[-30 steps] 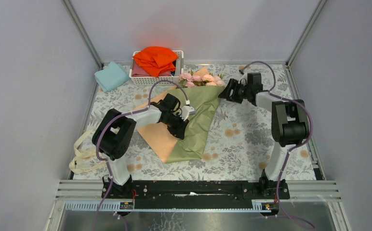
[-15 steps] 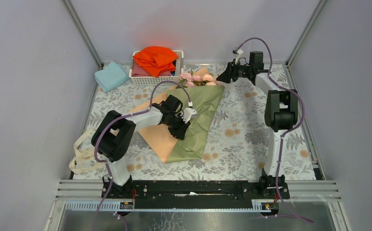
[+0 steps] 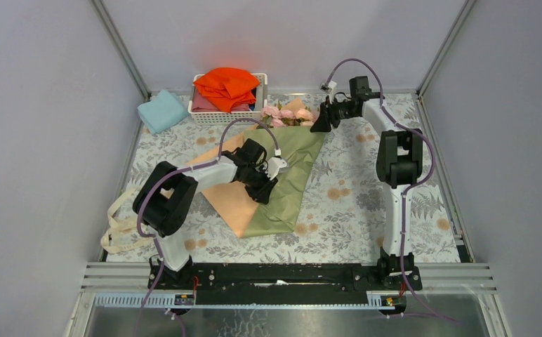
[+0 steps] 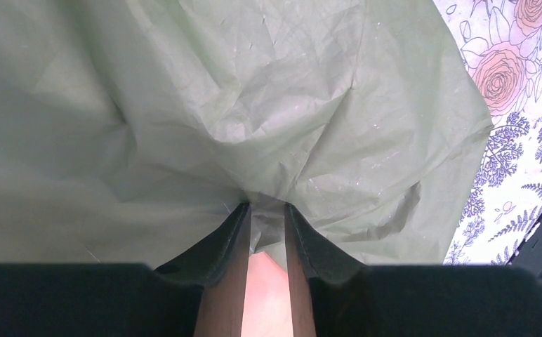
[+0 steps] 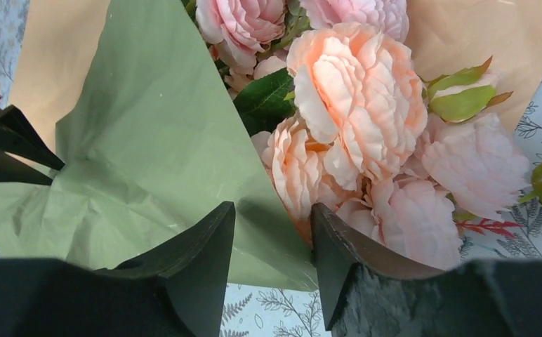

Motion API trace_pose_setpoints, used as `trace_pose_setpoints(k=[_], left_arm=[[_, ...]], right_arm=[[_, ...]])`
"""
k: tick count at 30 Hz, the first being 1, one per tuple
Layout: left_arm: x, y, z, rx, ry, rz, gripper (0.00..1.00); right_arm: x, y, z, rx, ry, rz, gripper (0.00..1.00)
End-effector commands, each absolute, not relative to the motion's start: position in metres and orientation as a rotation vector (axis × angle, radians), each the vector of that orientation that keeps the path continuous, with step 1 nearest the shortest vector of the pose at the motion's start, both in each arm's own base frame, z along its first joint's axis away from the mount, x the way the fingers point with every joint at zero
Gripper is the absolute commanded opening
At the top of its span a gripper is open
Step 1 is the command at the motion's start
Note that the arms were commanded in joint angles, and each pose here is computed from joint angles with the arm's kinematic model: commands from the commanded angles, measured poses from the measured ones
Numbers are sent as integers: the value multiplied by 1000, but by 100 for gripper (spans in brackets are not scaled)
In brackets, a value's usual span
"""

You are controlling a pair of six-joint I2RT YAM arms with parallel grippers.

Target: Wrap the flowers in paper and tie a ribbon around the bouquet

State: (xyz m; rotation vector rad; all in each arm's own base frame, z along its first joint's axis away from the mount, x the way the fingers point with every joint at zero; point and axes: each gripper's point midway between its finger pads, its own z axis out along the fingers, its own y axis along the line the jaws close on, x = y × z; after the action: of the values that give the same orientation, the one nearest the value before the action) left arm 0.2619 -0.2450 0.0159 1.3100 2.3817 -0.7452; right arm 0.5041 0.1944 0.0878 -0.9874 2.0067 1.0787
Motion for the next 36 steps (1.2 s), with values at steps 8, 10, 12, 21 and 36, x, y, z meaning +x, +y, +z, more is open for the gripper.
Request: trace_pose_setpoints(k=[8,10,12,21,36], left_arm=[[253,-217,-17,1412,2457,-552,33],[254,-217,-17,1424,2450,-540,33],[254,-217,-18,1438,2445,-530,33],[243,-212,-33,1607,2372,-453,33],[240,-214,-31,1607,2356,-458,32]], right_arm=[[504,185,90,-1090,2018,1018,26],[505,185,89,-1092,2022,1020,19],[507,185,88,-1088,2023,1019,11],[578,176,134,-873,1913,738,0],[580,135,159,-447,2020,518,58]])
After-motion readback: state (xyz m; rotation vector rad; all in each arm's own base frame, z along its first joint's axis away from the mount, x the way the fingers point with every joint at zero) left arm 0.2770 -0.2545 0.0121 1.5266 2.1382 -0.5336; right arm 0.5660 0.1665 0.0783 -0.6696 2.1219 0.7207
